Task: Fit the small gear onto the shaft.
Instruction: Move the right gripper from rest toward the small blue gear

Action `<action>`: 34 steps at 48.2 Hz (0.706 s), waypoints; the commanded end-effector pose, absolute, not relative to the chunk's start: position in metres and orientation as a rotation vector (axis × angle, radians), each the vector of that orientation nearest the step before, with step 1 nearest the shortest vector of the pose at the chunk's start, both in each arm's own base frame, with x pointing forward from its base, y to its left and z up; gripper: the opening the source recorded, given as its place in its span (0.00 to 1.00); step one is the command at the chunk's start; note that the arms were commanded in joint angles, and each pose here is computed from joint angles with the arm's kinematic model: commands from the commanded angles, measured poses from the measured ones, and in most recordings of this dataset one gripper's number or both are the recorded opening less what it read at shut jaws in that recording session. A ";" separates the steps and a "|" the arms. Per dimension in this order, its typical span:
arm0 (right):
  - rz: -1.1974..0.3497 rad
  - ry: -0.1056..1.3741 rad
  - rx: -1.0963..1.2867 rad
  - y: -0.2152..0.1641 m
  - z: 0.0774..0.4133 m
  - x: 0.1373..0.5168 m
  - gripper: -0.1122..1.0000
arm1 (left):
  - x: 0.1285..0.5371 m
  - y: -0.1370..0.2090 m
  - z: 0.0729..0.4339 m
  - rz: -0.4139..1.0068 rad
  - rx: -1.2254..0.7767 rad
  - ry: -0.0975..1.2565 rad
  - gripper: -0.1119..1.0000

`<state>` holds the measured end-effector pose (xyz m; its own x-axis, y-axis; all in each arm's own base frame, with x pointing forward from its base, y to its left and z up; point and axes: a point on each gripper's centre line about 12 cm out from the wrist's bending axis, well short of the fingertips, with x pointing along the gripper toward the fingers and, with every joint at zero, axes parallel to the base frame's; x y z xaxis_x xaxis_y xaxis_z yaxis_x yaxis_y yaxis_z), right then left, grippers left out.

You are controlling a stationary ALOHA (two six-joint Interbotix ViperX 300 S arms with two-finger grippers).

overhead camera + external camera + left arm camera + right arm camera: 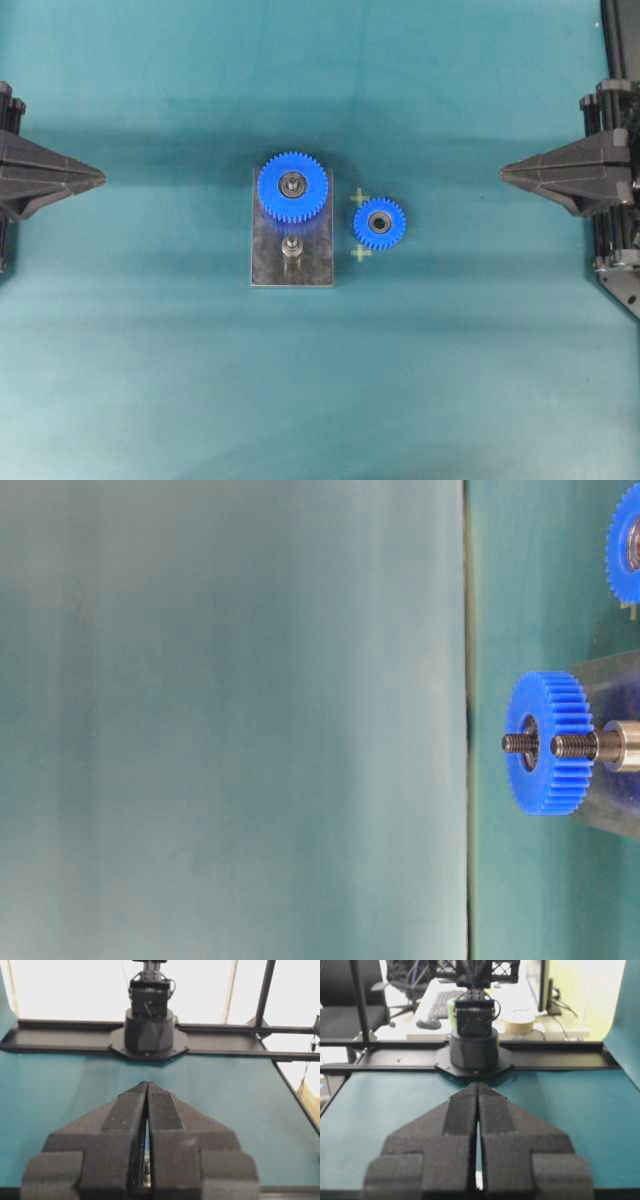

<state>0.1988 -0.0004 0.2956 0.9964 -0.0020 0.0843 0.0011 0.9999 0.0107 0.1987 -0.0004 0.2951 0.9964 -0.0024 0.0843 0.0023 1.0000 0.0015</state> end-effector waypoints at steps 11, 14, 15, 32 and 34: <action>-0.063 0.053 0.316 -0.008 0.267 0.194 0.10 | 0.206 -0.001 0.287 -0.008 0.000 -0.023 0.10; -0.072 0.149 0.346 -0.008 0.256 0.194 0.10 | 0.208 0.000 0.290 -0.001 0.001 0.000 0.10; -0.076 0.179 0.354 -0.008 0.253 0.194 0.10 | 0.208 0.000 0.290 0.000 0.001 0.012 0.10; -0.168 0.646 0.312 -0.023 0.242 0.211 0.10 | 0.220 0.001 0.263 0.005 -0.011 0.284 0.10; -0.175 0.695 0.296 -0.025 0.240 0.217 0.10 | 0.223 0.001 0.259 0.007 -0.013 0.304 0.10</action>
<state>0.2057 -0.0204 0.2325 0.7880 -0.0511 -0.6136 0.2441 0.9408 0.2351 0.2152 0.0004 0.2549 0.9587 0.0017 -0.2844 -0.0052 0.9999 -0.0117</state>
